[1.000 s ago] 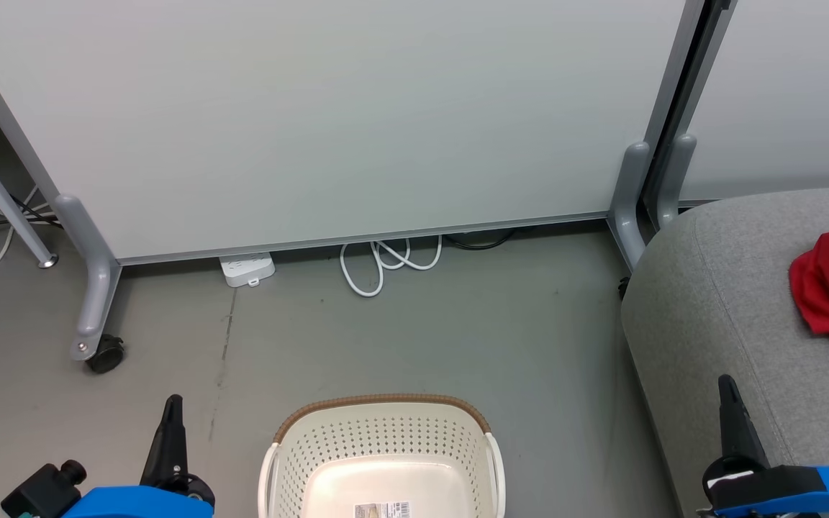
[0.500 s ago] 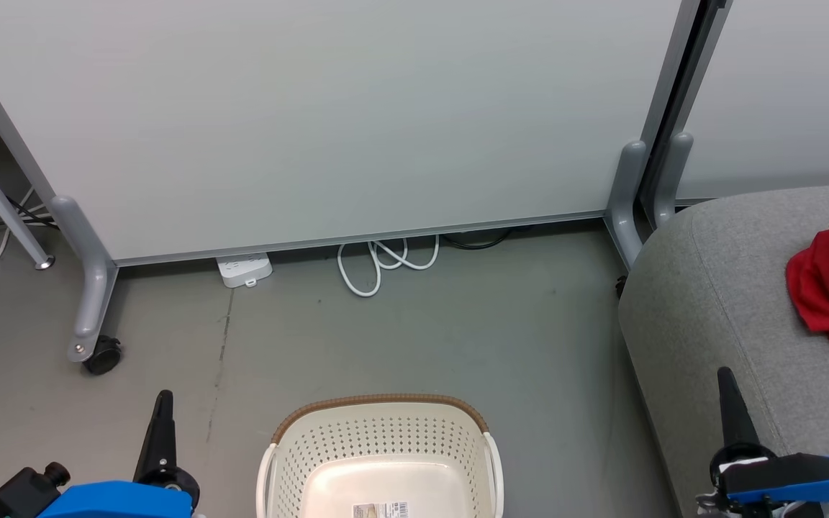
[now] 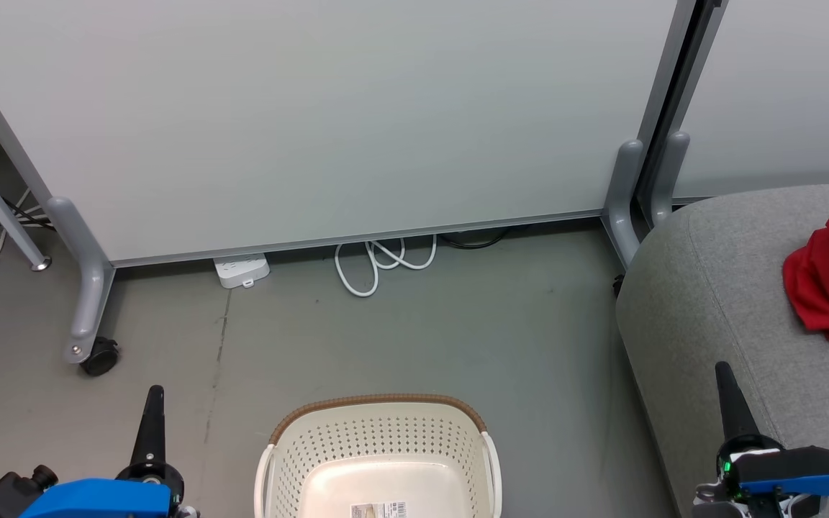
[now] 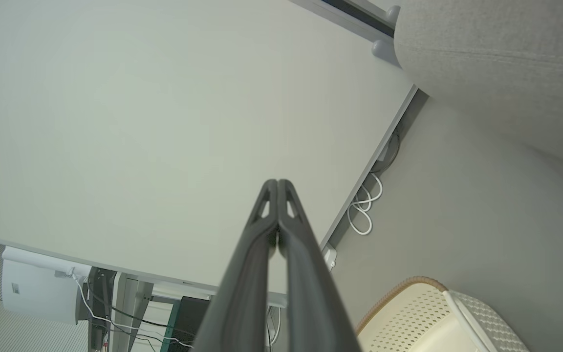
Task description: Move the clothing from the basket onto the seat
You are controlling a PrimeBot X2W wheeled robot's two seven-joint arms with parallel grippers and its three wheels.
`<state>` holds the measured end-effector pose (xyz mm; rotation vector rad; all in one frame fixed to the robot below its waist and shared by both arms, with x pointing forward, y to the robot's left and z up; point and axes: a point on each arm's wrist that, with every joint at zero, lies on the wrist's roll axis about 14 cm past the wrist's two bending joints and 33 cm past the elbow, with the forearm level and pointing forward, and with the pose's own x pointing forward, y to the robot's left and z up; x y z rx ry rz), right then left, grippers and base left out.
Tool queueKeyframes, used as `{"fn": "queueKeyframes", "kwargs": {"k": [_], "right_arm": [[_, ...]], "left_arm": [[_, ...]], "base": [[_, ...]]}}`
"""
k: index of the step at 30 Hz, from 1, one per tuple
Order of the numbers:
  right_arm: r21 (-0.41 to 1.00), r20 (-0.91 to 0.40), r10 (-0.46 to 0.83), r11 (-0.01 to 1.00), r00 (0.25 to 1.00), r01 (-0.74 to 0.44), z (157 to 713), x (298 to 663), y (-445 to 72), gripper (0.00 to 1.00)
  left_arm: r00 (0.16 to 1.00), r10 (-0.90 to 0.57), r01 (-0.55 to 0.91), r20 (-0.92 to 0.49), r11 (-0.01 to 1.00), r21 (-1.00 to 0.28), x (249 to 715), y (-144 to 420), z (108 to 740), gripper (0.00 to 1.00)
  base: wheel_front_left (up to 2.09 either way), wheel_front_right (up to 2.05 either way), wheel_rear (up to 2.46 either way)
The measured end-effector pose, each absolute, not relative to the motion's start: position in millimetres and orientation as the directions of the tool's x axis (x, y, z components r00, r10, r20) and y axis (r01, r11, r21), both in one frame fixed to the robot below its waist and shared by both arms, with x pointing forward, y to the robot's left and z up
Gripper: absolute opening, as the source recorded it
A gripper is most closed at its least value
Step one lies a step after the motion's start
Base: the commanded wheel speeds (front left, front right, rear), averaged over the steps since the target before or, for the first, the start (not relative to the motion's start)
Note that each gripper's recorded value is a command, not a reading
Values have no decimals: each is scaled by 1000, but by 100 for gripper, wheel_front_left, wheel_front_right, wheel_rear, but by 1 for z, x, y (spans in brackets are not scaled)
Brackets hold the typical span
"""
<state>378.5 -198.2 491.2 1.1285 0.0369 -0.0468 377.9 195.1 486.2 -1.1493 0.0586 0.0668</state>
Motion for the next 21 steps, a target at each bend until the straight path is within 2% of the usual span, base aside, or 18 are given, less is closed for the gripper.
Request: {"fn": "queueKeyframes", "kwargs": {"k": [21], "right_arm": [[969,-43,-10,243,999,45,496,383,-199,0]], "left_arm": [[998,12,-61,-59,228,-972,383,197,493,0]], "base": [[0,0,0]]}}
